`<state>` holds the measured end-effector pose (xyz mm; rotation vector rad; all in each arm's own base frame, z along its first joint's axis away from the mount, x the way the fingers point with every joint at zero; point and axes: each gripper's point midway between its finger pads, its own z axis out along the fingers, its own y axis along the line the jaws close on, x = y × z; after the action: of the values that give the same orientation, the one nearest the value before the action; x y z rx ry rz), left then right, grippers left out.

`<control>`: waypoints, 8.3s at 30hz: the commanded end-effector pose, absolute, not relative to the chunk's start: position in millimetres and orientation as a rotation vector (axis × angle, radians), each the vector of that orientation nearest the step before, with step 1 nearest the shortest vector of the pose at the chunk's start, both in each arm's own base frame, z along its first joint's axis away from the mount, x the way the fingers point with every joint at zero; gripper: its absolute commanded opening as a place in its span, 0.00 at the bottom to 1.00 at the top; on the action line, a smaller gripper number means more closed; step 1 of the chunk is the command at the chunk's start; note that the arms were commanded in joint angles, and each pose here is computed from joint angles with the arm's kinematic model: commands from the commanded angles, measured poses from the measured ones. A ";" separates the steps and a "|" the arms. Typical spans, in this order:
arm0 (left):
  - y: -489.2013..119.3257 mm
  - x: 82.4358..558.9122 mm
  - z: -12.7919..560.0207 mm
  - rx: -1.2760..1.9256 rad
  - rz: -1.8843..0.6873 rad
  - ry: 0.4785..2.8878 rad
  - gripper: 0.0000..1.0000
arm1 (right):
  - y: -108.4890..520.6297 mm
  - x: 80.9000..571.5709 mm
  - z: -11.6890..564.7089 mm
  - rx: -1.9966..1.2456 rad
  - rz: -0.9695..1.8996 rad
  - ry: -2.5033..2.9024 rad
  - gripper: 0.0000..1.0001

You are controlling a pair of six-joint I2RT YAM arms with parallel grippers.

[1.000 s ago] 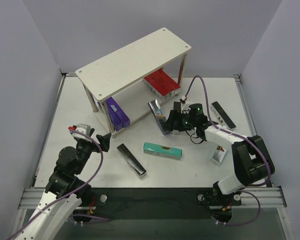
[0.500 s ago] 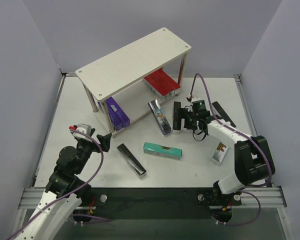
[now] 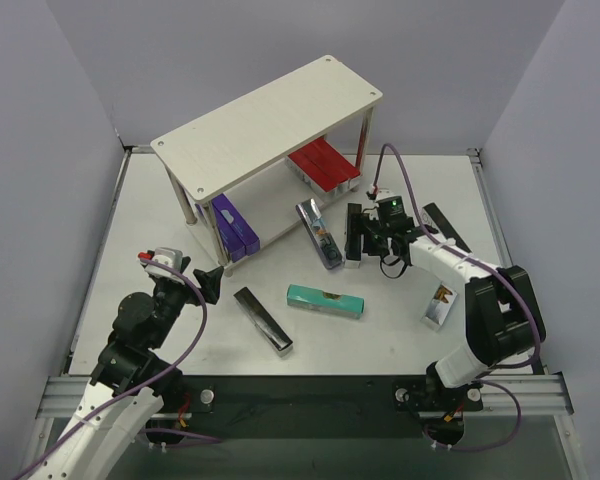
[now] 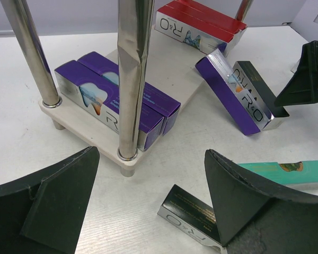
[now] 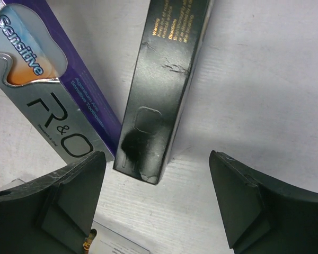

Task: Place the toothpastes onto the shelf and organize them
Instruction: Move the toothpaste to the center of the board, then adjust the toothpaste on the shelf.

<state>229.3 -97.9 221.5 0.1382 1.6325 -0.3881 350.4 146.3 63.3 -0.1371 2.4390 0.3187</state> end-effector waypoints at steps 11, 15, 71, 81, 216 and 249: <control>-97.4 229.9 236.0 0.132 -0.396 1.578 0.92 | 124.8 367.5 52.2 -0.053 0.120 2.492 0.81; -97.4 230.4 235.0 0.131 -0.394 1.581 0.92 | 110.4 369.4 53.4 -0.045 0.056 2.494 0.81; -100.0 233.0 232.3 0.146 -0.393 1.587 0.92 | 230.4 343.2 65.8 -0.705 0.301 2.177 0.38; -97.3 233.0 233.6 0.138 -0.383 1.581 0.92 | 205.6 386.3 127.4 -0.722 -0.346 2.011 0.34; -77.9 210.9 297.5 0.217 -0.271 1.675 0.92 | 434.0 365.5 145.3 -1.096 1.243 1.658 0.41; -77.9 203.2 291.5 0.186 -0.313 1.673 0.92 | 427.3 401.4 167.8 -0.404 1.335 1.710 0.41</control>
<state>204.9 -78.9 280.2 0.2093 1.7081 -0.2954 384.2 432.1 133.1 -0.6406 1.7876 1.3146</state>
